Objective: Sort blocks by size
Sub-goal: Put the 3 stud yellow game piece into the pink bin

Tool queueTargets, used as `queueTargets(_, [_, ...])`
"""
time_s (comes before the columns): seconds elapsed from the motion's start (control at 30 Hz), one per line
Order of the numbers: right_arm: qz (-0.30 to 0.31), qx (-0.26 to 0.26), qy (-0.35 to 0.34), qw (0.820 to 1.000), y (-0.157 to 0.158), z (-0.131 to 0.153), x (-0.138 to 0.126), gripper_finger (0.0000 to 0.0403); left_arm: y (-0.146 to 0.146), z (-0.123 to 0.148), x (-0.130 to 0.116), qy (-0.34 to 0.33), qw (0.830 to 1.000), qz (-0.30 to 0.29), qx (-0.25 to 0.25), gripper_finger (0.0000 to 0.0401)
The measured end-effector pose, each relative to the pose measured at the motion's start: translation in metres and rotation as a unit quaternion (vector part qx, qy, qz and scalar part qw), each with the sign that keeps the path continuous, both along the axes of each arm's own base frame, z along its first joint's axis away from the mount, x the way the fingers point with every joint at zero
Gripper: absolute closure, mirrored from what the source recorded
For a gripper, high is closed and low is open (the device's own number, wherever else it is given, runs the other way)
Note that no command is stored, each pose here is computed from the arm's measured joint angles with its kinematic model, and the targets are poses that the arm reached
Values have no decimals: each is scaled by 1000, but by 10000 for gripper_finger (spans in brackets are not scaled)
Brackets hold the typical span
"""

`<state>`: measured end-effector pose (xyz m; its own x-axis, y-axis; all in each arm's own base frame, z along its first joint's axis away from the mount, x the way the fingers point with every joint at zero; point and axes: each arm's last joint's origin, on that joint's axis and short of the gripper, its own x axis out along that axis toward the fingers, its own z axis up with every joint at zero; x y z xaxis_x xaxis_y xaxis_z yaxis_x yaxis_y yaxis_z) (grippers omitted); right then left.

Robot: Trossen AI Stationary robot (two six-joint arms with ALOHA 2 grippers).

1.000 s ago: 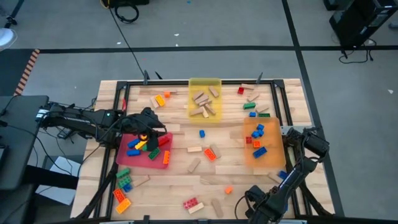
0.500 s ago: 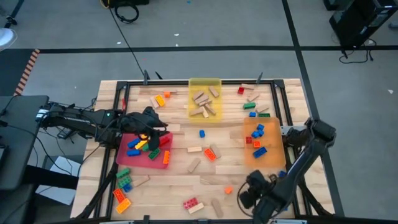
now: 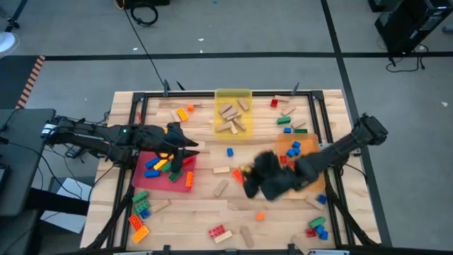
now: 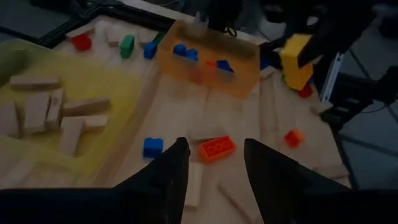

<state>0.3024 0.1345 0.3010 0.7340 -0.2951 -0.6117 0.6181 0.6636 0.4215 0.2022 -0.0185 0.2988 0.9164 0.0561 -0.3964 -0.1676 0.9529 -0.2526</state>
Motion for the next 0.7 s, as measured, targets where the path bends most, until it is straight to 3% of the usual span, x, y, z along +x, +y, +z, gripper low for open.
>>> queueTargets(0.27, [43,-75,-142,986,-47,33,43,298,-4,14,8,-81,995,-45,-25,238])
queueTargets(0.7, [88,-147,-201,965,-63,51,53,298,-7,28,26,-188,977,-75,-67,238])
